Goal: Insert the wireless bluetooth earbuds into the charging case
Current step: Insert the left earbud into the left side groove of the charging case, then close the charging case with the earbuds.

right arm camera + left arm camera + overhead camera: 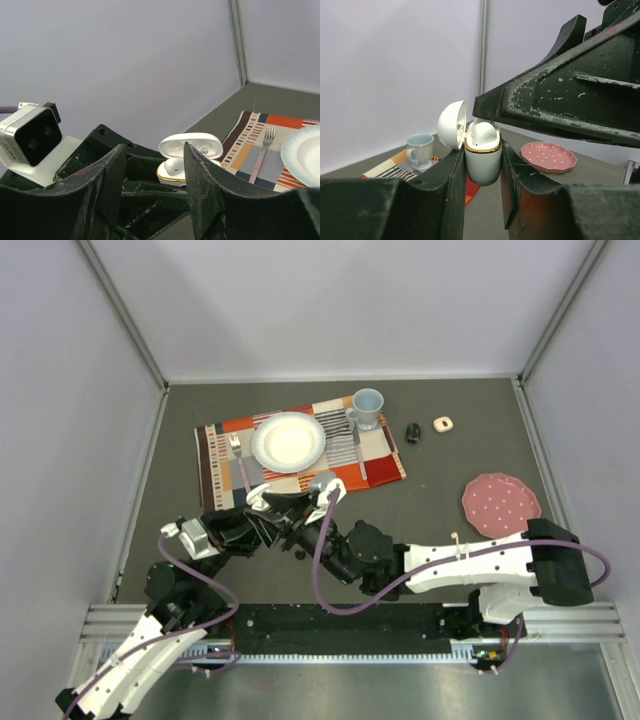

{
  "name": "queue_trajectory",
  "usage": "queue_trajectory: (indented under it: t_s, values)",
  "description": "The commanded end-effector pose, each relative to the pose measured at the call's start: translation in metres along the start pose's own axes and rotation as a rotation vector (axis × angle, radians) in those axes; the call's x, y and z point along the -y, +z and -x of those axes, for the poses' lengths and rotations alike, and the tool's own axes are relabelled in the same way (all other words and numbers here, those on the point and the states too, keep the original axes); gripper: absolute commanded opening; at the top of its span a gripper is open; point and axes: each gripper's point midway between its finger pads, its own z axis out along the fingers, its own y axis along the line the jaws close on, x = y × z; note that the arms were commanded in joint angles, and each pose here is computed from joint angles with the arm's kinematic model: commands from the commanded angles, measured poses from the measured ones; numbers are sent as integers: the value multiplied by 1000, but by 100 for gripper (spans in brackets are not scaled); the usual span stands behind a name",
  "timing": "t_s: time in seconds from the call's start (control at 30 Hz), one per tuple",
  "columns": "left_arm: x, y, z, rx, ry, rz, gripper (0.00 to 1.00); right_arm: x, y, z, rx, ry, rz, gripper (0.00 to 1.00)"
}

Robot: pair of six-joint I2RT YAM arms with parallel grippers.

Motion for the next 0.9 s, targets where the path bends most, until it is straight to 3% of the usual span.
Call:
queue_trajectory:
  t_s: [0.0, 0.43, 0.6, 0.73, 0.77, 0.87]
  values:
    - [7, 2, 28, 85, 23, -33, 0, -16, 3, 48, 72, 61, 51, 50]
    - [4, 0, 13, 12, 34, -22, 0, -26, -12, 103, 147, 101, 172, 57]
    - [-3, -4, 5, -20, 33, 16, 0, 2, -14, 102, 115, 85, 34, 61]
    - [-1, -5, 0, -44, 32, 9, 0, 65, -10, 78, -48, 135, -236, 68]
    - [1, -6, -3, -62, 29, -7, 0, 76, -15, 65, -135, 117, -253, 71]
    - [4, -6, -3, -85, 15, -17, 0, 112, -20, 45, -236, 180, -288, 82]
